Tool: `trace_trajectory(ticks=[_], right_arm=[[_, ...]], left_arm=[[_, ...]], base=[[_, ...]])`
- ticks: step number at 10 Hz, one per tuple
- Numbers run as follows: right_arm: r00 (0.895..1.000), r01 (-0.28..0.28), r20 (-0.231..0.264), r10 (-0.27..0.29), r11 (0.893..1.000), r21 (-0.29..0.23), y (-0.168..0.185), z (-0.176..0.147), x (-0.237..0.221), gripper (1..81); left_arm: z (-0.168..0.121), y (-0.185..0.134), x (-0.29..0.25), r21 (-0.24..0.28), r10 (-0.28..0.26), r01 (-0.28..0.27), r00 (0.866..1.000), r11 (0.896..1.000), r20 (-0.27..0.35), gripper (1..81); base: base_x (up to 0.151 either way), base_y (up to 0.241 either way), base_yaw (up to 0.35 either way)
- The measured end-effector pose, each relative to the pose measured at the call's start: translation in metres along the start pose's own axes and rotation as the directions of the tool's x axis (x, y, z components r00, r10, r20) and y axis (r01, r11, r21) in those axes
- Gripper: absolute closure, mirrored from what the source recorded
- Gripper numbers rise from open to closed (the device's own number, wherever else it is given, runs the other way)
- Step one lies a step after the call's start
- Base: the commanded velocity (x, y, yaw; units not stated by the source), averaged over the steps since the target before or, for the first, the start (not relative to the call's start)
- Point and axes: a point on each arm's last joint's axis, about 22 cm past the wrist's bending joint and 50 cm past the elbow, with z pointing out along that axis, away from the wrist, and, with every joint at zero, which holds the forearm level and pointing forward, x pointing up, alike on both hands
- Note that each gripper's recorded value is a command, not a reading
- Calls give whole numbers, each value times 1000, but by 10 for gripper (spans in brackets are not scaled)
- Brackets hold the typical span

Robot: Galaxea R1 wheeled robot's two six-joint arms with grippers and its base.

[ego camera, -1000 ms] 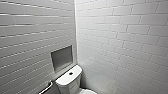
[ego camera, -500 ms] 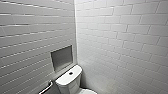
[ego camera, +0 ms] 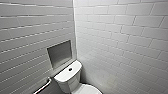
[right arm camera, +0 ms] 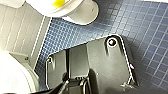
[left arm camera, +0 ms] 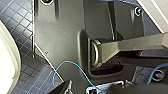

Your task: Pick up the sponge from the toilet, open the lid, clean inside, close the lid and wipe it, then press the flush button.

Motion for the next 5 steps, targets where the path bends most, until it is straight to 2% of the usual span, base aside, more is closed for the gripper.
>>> trace_trajectory(ticks=[2, 4, 5], right_arm=[[995, 5, -99, -6, 1000, -10, 8, -3, 69, 10], [988, 28, -154, -21, 999, 38, -19, 11, 117, 10], [981, 46, -192, -36, 998, 51, -28, 14, 147, 10]], left_arm=[[4, 4, 12, -6, 2, -2, 1000, 1000, -6, 10], [12, 10, 26, -6, 7, -7, 1000, 1000, -20, 10], [15, 7, 33, 4, 11, -11, 1000, 1000, -27, 10]], base=[[0, 0, 0], [0, 0, 0], [0, 0, 0]])
